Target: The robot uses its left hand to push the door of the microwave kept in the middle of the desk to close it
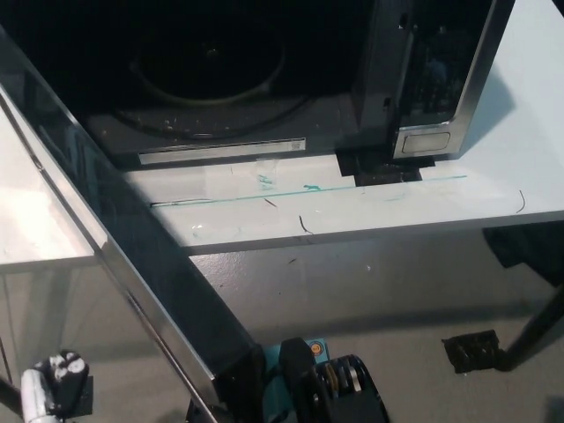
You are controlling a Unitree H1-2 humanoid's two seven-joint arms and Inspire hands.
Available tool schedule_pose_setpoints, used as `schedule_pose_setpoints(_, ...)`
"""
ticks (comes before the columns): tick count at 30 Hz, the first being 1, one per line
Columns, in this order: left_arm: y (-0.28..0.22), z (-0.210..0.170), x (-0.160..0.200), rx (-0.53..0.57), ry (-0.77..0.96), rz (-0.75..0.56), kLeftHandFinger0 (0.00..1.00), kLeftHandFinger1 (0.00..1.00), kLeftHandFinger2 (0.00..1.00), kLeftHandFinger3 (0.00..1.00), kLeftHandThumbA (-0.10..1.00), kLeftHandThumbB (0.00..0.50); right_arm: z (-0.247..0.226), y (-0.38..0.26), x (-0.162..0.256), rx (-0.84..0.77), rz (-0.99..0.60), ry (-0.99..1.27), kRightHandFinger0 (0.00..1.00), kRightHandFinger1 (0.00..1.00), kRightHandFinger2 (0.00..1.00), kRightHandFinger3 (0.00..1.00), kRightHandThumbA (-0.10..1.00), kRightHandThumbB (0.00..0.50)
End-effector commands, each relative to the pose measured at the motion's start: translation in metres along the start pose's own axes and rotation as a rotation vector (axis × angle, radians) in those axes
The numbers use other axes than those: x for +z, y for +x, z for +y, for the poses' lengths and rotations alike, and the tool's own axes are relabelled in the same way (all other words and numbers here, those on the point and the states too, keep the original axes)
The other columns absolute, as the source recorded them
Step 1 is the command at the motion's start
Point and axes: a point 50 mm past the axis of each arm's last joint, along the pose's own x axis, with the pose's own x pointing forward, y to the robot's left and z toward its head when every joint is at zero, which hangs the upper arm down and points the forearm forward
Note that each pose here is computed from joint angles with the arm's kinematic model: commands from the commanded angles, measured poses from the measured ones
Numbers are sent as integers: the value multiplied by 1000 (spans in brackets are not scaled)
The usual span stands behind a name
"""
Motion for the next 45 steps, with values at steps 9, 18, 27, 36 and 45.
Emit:
schedule_pose_setpoints(9,-35,10,71,-20,-79,-414,0,0,21,305,-100,73,-5,9,10,-36,-71,-26,384,382,393,425,60,153)
schedule_pose_setpoints(18,-62,-19,132,-137,-74,-692,0,0,41,305,-73,119,-9,8,10,-30,-82,-2,337,341,372,412,17,140)
schedule_pose_setpoints(27,-81,-49,172,-247,-107,-835,0,0,41,314,-100,51,-10,8,6,-34,-73,-5,299,306,331,380,25,141)
schedule_pose_setpoints(36,-79,-62,187,-329,-103,-915,0,0,79,327,-100,25,-15,3,-2,-30,-85,-38,320,315,338,384,22,135)
schedule_pose_setpoints(45,-42,-100,216,-369,-32,-965,0,0,56,290,-100,49,-12,0,-7,-58,-37,10,224,231,268,350,-15,161)
